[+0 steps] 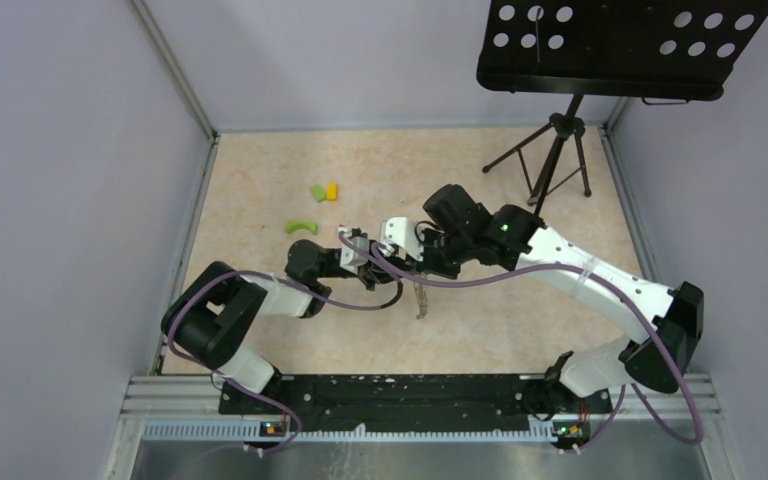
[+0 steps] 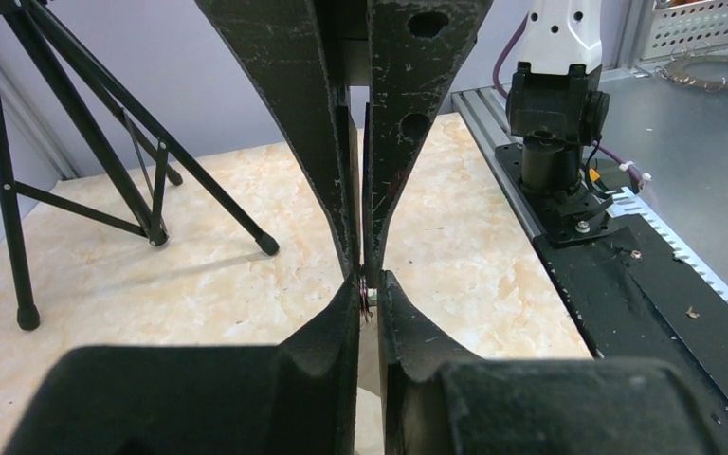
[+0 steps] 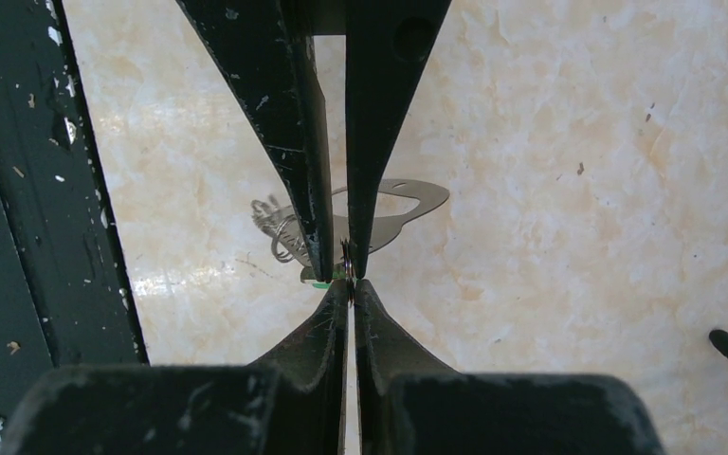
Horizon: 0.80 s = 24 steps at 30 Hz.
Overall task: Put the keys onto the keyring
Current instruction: Adjust the key on the keyring.
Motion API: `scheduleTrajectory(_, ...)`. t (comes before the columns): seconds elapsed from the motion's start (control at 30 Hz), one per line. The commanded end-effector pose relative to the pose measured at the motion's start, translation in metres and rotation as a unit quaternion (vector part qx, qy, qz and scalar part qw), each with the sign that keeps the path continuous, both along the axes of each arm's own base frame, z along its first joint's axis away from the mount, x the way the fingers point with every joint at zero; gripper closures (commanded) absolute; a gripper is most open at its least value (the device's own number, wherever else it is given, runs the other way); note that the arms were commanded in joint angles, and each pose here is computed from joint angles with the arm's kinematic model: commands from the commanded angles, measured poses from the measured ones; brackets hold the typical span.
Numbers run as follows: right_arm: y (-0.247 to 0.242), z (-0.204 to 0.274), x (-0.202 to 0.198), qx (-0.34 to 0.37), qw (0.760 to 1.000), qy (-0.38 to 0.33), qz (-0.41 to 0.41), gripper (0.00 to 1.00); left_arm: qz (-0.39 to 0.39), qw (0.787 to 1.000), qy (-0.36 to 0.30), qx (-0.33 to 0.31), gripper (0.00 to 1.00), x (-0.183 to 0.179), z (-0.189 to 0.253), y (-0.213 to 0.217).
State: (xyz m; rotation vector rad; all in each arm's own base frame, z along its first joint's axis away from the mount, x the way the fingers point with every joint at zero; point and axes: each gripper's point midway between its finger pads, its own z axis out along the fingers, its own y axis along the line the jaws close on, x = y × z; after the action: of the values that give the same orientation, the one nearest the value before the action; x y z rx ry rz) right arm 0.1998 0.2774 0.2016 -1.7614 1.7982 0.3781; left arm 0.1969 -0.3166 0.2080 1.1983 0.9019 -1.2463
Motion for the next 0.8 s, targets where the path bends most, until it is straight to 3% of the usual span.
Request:
scheduleTrajectory(0.0, 0.0148, 0.0176, 0.0005, 0.034, 0.999, -0.010, 0.008, 1.00, -0.012, 1.000, -0.018, -0.013, 0.87, -0.0032, 0.0083, -0.0022)
scheduleTrajectory(0.43, 0.0148, 0.0176, -0.0002, 0.036, 0.999, -0.010, 0.007, 1.00, -0.018, 1.000, -0.015, -0.017, 0.92, -0.0042, 0.0106, -0.0035)
scheduleTrajectory(0.57, 0.0137, 0.0154, -0.0006, 0.034, 0.999, -0.008, 0.007, 1.00, -0.017, 1.000, -0.017, -0.020, 0.84, -0.0044, 0.0126, -0.0031)
scheduleTrajectory(0.77, 0.0131, 0.0158, -0.0012, 0.034, 0.999, -0.008, 0.006, 1.00, -0.018, 0.999, -0.018, -0.021, 0.80, -0.0052, 0.0134, -0.0027)
